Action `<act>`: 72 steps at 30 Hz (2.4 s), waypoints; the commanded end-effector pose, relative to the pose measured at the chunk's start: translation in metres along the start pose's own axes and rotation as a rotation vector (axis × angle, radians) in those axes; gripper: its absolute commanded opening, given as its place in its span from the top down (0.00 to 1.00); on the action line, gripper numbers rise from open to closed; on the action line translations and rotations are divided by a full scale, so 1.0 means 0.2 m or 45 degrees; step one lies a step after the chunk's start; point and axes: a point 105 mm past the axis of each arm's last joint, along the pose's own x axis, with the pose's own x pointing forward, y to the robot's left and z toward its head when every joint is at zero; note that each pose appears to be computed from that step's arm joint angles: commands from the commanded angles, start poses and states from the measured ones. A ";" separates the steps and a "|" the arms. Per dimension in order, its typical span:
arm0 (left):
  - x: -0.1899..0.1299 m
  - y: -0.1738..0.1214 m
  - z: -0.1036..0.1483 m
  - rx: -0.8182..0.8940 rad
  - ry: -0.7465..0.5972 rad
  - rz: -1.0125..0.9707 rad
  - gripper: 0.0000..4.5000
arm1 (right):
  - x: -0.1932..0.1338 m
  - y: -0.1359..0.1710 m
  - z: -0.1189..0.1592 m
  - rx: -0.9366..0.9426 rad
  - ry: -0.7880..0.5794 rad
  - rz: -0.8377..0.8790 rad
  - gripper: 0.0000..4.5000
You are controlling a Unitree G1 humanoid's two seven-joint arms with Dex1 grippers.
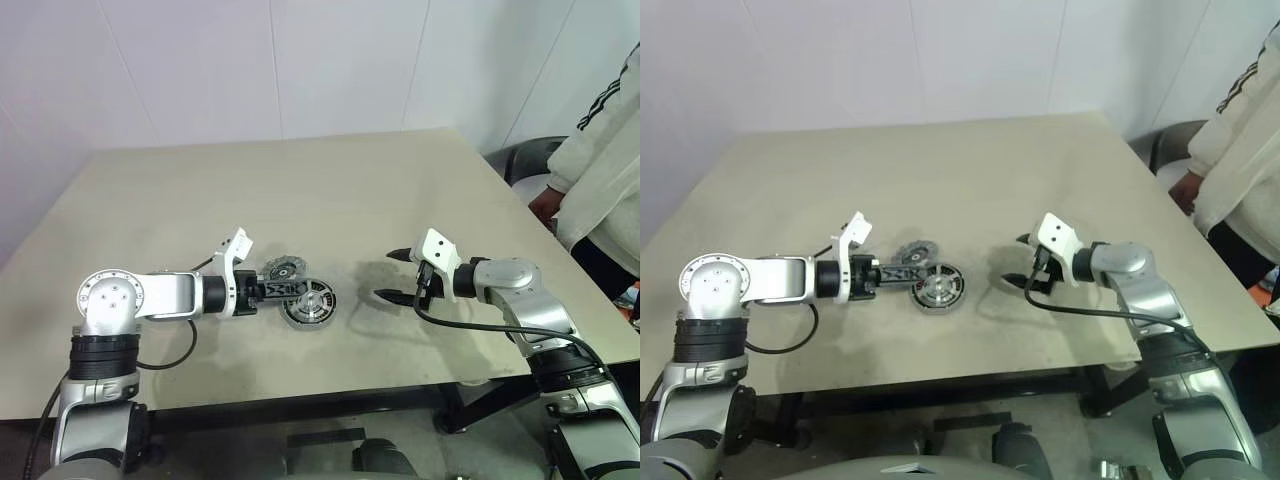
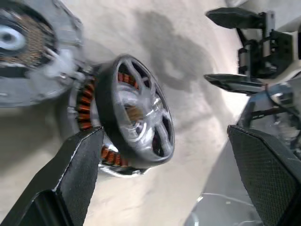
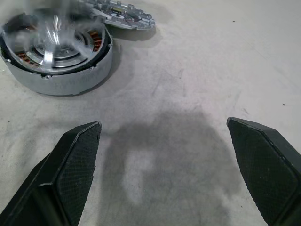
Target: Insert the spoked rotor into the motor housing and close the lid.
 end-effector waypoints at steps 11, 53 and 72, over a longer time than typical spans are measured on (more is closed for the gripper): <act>-0.19 -0.05 0.17 0.251 -0.256 0.006 0.01 | 0.02 0.01 0.12 -0.012 -0.108 0.023 0.00; -0.40 0.28 -0.12 1.103 -0.378 0.150 0.00 | 0.45 0.28 0.32 0.007 -0.143 0.301 0.99; -0.38 0.34 -0.15 1.138 -0.361 0.171 0.00 | 0.31 0.26 0.31 -0.925 0.221 0.810 0.11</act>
